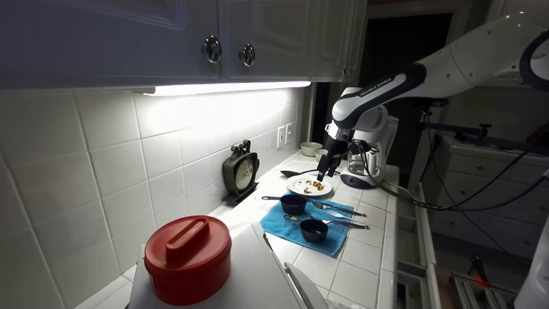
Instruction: Use the silver spoon to remove some contents from the white plate and put them on the blue towel.
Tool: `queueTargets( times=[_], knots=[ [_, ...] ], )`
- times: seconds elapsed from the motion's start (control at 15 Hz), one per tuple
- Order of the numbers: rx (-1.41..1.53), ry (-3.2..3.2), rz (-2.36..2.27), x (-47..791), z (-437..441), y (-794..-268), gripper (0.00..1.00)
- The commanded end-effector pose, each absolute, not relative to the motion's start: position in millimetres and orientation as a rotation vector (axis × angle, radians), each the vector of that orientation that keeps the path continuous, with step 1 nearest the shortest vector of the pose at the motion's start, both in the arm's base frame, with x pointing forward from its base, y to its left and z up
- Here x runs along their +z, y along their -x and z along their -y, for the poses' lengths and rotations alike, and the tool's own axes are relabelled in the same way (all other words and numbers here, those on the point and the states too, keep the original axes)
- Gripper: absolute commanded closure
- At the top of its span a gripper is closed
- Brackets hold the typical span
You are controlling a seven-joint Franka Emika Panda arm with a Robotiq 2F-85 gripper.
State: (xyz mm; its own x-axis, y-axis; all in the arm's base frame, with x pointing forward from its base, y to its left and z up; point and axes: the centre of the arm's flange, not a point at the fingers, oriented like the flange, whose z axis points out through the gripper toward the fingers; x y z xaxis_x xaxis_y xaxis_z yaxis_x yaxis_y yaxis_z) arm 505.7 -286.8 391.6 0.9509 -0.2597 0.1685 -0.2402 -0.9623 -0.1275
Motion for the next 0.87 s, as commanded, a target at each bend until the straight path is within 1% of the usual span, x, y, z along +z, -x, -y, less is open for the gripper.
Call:
queueTargets(
  times=[0.0, 0.27, 0.33, 0.8],
  knots=[
    [-0.343, 2.980, -0.361, 391.0, 280.4, -499.0, 0.00],
    [-0.378, 2.981, -0.392, 393.0, 281.7, -499.7, 0.00],
    [-0.328, 3.000, -0.384, 391.8, 286.7, -507.6, 0.00],
    [-0.328, 3.001, -0.385, 391.4, 287.0, -507.8, 0.00]
  ],
)
